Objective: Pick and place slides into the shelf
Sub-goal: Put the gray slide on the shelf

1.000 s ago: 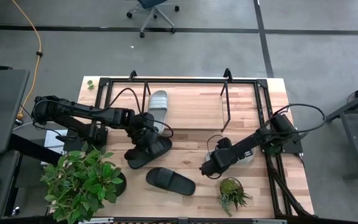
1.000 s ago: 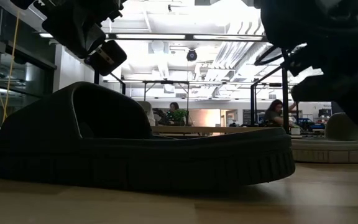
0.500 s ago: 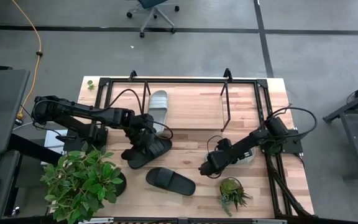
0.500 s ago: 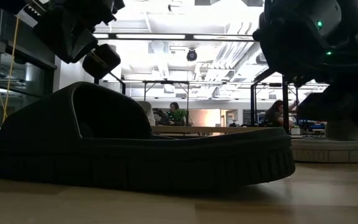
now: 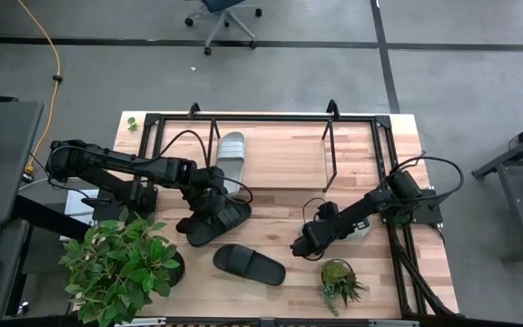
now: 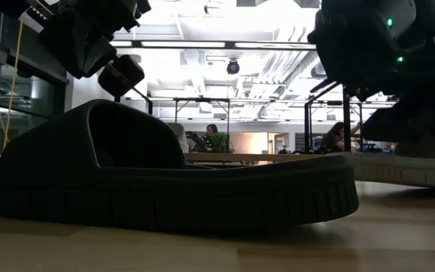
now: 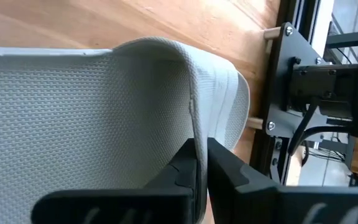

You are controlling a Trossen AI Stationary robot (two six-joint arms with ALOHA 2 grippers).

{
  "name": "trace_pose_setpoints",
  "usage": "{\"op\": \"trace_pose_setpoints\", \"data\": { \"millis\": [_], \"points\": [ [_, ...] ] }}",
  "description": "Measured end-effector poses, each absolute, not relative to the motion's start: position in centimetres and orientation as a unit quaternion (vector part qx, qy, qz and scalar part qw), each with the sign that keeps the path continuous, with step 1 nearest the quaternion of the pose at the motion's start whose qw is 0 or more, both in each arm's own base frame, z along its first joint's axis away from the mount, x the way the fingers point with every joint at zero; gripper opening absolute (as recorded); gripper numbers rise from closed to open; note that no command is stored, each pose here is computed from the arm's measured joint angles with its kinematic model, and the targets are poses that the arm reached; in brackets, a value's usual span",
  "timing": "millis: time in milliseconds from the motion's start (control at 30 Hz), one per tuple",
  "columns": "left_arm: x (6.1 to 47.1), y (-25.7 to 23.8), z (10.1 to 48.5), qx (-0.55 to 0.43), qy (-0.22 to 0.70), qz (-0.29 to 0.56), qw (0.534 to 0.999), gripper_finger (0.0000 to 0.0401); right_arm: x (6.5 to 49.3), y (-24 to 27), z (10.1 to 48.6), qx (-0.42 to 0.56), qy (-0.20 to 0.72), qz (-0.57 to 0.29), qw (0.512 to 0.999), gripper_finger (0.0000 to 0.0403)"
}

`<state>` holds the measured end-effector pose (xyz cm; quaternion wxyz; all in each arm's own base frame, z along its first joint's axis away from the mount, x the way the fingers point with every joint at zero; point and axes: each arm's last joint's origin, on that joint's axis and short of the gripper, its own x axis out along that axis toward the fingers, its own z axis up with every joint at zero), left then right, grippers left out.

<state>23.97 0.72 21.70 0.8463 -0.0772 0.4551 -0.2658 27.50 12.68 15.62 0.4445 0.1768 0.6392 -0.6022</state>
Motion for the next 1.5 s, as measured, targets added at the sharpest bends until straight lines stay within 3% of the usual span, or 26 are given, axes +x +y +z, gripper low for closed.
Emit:
{"op": "trace_pose_setpoints", "data": {
  "millis": [333,1067,1267,1500],
  "points": [
    [23.6,0.6,22.4,-0.089,0.445,-0.271,0.849,0.0001,29.5,14.3,18.4,0.183,0.621,-0.556,0.522,0.0002],
    [22.0,0.5,25.0,-0.129,0.41,-0.238,0.871,0.0001,35.0,15.6,29.9,0.085,0.528,-0.334,0.776,0.0],
    [22.0,0.6,24.9,-0.121,0.416,-0.208,0.877,0.0001,36.2,14.2,32.0,0.006,0.5,-0.302,0.811,0.0],
    [21.9,0.7,25.0,-0.12,0.415,-0.204,0.878,0.0001,37.7,10.2,31.4,-0.103,0.527,-0.292,0.792,0.0]
  ]
}}
